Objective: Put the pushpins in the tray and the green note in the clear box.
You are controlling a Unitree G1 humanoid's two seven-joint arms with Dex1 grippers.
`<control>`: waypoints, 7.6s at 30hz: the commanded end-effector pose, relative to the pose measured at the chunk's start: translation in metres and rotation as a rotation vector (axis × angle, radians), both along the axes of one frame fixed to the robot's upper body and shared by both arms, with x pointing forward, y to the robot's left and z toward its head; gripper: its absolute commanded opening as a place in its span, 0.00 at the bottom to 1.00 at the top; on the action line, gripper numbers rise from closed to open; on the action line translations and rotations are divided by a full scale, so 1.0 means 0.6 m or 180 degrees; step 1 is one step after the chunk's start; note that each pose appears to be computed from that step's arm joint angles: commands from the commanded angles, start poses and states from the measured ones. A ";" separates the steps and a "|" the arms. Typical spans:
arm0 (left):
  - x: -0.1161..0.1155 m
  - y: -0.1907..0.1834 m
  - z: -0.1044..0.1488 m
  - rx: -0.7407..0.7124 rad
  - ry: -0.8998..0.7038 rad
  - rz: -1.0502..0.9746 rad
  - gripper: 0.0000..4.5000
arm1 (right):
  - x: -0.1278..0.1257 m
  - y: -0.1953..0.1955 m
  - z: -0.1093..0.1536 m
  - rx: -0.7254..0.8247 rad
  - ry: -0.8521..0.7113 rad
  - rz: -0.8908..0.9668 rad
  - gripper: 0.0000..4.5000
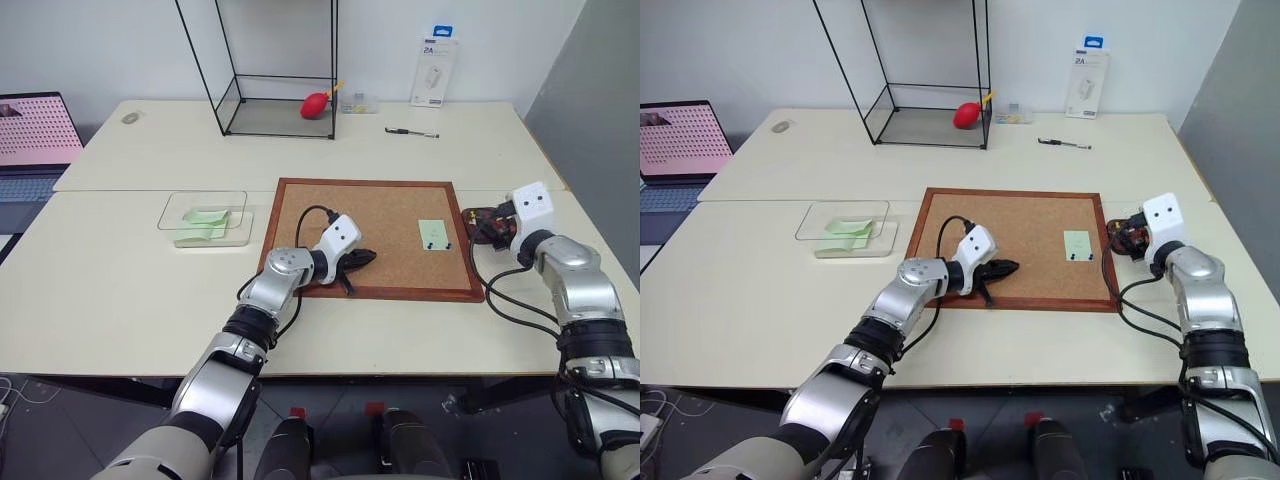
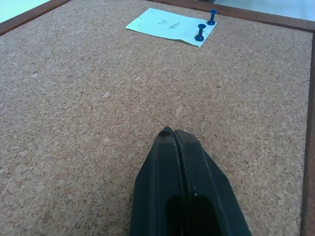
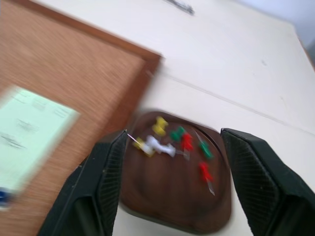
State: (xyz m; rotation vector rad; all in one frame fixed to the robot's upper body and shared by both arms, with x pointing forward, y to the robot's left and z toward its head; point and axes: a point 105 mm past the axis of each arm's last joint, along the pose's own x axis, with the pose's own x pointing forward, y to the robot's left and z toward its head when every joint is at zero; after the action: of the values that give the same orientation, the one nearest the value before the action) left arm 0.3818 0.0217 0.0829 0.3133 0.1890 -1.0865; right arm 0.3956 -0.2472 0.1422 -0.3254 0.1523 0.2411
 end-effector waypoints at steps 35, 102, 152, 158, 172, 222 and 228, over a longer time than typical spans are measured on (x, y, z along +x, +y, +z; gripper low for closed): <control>-0.018 0.002 -0.038 0.0250 0.0169 -0.0121 0.00 | -0.042 0.095 -0.026 0.0775 -0.0077 0.0329 0.00; -0.024 -0.004 -0.042 0.0275 0.0156 -0.0158 0.00 | -0.042 0.089 -0.003 0.0725 -0.0186 0.0610 0.99; -0.014 -0.004 -0.022 0.0065 0.0168 -0.0030 0.00 | -0.061 0.178 0.062 0.0310 -0.0601 0.1416 0.00; -0.008 -0.003 0.048 -0.0539 0.0070 0.0040 0.08 | -0.065 0.193 0.060 0.0286 -0.0594 0.1506 0.00; -0.005 0.019 0.111 -0.0619 -0.0418 -0.0170 0.71 | -0.070 0.211 0.060 0.0246 -0.0530 0.1654 0.00; 0.026 -0.052 0.107 -0.0624 -0.0214 -0.0624 0.01 | -0.092 0.261 0.090 0.0576 -0.0293 0.1857 0.00; 0.021 -0.047 0.100 -0.0684 -0.0102 -0.0668 0.01 | -0.089 0.260 0.100 0.0657 -0.0356 0.1822 0.00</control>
State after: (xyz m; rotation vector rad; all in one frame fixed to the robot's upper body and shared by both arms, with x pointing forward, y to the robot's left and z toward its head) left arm 0.3952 -0.0058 0.1344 0.1773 0.0423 -1.2816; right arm 0.3442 -0.0933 0.1755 -0.1808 0.0167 0.8002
